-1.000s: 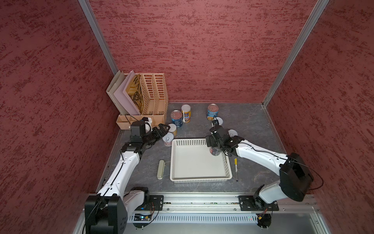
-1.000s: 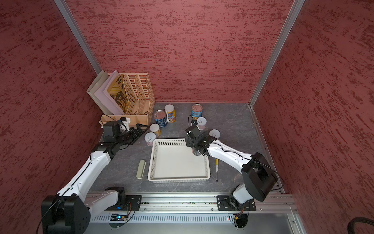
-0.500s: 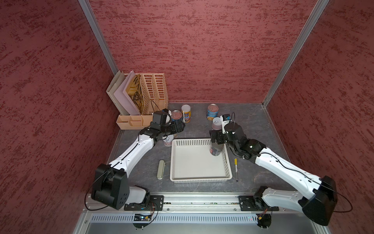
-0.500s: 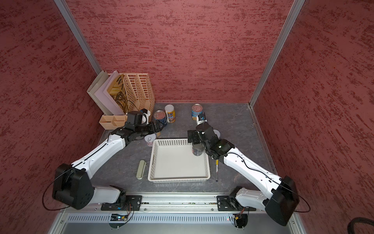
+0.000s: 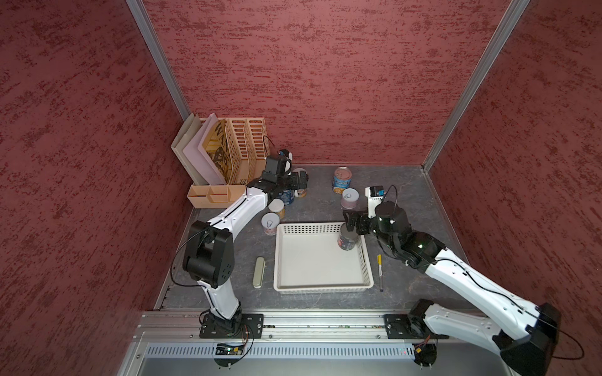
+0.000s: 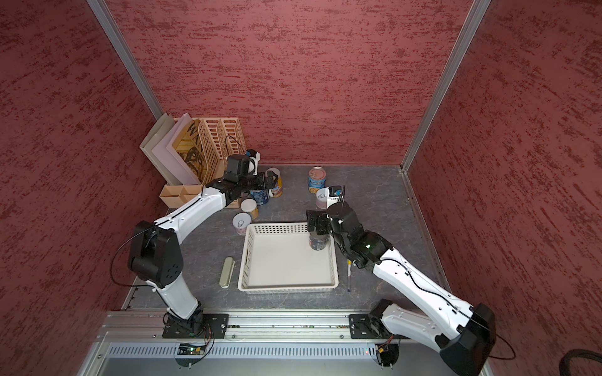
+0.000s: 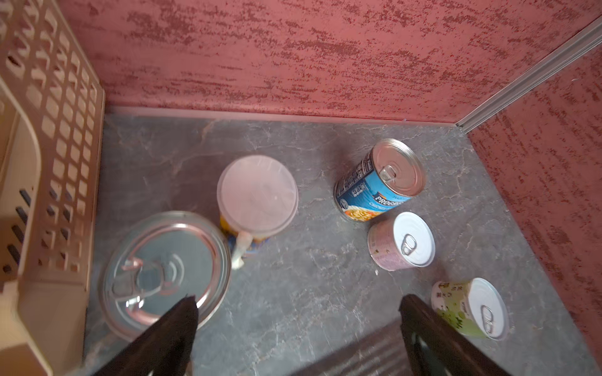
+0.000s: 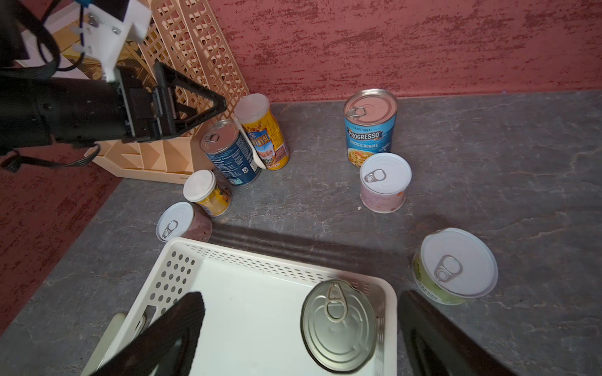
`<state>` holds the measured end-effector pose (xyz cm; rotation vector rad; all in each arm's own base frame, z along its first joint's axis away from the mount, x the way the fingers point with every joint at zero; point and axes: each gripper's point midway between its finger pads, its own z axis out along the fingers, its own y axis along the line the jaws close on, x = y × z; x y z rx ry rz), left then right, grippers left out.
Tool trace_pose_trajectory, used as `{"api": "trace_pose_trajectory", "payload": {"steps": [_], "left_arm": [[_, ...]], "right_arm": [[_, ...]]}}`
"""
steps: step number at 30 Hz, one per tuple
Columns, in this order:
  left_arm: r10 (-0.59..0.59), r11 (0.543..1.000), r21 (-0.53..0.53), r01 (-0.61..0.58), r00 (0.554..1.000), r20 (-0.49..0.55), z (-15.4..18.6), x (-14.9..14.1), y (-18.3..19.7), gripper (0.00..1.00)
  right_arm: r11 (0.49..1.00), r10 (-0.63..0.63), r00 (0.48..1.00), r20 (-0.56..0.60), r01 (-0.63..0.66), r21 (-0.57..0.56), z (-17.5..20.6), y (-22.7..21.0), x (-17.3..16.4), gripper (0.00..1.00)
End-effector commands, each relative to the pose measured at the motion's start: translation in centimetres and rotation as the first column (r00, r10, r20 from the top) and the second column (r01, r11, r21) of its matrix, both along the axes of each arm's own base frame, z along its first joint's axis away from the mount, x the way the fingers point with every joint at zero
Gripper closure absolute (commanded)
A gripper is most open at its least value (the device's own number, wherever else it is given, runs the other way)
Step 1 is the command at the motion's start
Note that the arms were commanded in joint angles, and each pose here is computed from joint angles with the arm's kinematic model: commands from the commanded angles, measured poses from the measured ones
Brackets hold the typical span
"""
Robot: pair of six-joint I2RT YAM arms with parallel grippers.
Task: Put the canned food in the basket
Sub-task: Pick up the canned food from the center of the board.
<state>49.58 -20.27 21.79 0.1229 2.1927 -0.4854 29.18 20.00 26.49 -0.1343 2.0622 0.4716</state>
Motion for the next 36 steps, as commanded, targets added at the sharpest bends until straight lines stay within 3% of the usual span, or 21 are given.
{"api": "trace_pose_trajectory", "payload": {"steps": [1,7,17,32,36], "left_arm": [[-0.038,0.989,0.142,0.033,0.999,0.033,-0.6,1.8,0.3,0.00],[-0.103,0.966,0.241,0.094,0.994,0.027,-2.0,3.6,-0.1,0.00],[-0.096,0.939,0.327,0.106,0.994,-0.048,-5.9,6.0,-0.1,0.00],[-0.089,0.933,0.341,0.112,0.993,-0.083,-7.8,8.3,-1.0,0.00],[-0.090,0.932,0.340,0.122,0.990,-0.106,-8.1,8.6,-1.3,0.15]], "right_arm": [[0.999,0.031,0.999,-0.013,-0.031,0.031,0.1,0.4,-0.7,0.02],[0.998,0.047,0.999,-0.023,-0.046,0.045,0.0,0.8,-0.9,0.02],[0.998,0.060,0.997,-0.053,-0.059,0.033,-1.1,1.5,-0.5,0.02],[0.997,0.080,0.992,-0.098,-0.079,0.013,-2.5,2.5,0.0,0.02],[0.997,0.081,0.991,-0.107,-0.080,0.006,-2.8,2.7,0.2,0.02]]}}
